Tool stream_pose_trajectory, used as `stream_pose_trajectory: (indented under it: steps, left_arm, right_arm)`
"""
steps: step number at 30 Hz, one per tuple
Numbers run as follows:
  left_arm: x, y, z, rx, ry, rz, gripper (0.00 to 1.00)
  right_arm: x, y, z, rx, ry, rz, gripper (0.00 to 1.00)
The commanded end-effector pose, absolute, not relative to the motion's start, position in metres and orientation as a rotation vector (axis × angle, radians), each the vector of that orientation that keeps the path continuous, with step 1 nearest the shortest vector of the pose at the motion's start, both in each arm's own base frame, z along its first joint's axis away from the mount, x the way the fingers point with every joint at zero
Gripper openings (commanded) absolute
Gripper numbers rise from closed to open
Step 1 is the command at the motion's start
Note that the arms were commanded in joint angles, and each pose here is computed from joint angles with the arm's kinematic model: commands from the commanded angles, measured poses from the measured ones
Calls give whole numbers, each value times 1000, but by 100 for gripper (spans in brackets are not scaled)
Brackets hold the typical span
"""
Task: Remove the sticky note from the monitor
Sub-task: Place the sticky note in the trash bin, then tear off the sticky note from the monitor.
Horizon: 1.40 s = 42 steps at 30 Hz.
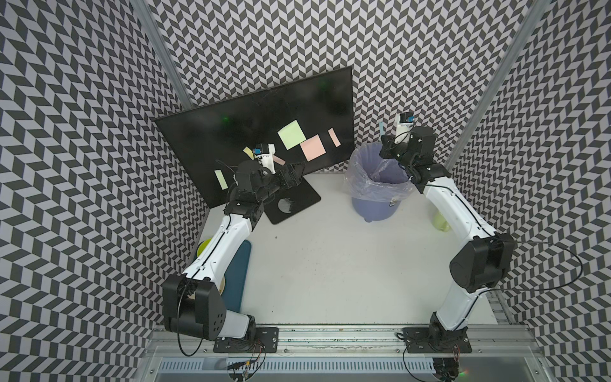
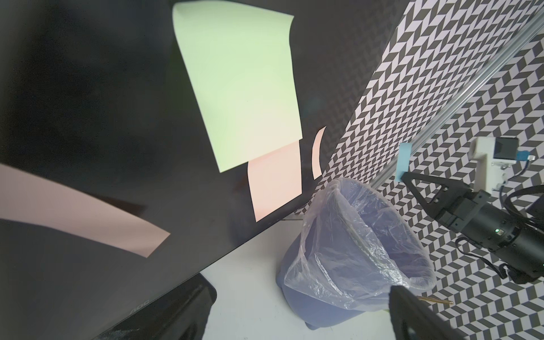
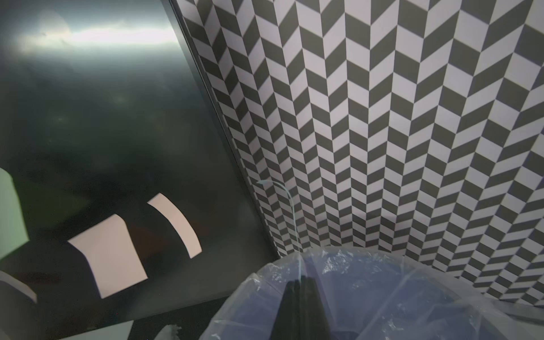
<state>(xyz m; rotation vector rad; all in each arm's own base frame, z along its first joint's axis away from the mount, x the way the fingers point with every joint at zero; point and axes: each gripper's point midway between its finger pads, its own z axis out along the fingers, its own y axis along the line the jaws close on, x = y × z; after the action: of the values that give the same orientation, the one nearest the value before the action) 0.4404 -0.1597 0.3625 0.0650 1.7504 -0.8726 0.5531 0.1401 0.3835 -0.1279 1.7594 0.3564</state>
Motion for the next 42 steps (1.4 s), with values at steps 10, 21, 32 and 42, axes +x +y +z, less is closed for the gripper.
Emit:
stream_pose_trajectory:
  steps: [10,21,32,42]
  left_arm:
    - [441,-164,379,95,1721,-857,100]
    - [438,-164,379,104,1727,-850,100]
    - [430,-162,382,130,1733,-829,100]
    - [428,-162,382,146,1737,-826,100]
  right_arm:
    - [557,142,411,-182,1722,235,60]
    - [531,262,421,-391,1621,669,79]
    - [563,296,397,-354,1672,879,81]
    - [581,298,382,-338,1692,964,76]
